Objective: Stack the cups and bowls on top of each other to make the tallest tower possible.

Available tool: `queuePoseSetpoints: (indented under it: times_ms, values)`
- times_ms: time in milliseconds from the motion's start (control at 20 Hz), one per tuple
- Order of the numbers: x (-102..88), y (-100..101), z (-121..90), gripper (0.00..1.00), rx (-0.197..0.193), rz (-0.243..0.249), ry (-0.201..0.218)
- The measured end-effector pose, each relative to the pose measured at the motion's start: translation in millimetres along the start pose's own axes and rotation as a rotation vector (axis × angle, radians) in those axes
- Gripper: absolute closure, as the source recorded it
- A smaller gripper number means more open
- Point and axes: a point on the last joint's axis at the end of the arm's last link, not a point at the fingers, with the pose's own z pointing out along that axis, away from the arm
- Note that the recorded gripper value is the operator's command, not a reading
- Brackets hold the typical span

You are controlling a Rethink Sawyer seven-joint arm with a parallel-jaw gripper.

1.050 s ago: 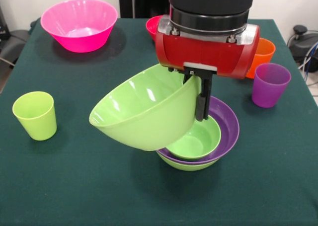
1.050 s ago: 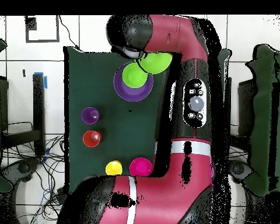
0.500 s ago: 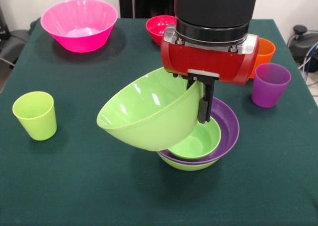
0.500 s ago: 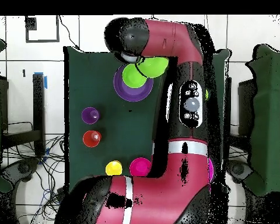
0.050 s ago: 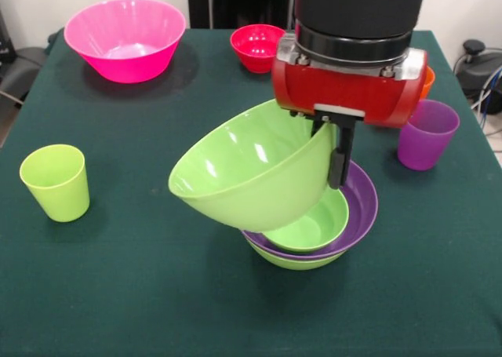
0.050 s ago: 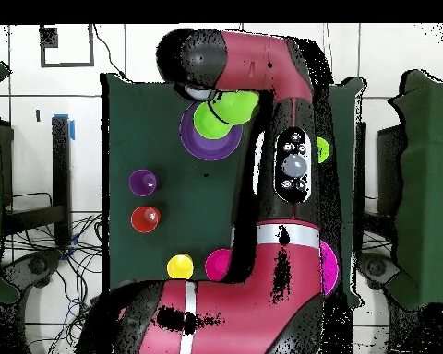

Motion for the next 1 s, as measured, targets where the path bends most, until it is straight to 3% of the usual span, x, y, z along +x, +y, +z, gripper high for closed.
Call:
queuePoseSetpoints:
  times_ms: [500, 1000]
  values:
    - [12.0, 18.3, -6.6, 1.00, 0.001, -0.001, 0.013]
    - [26.2, 20.2, 2.6, 1.00, 0.001, 0.010, 0.029]
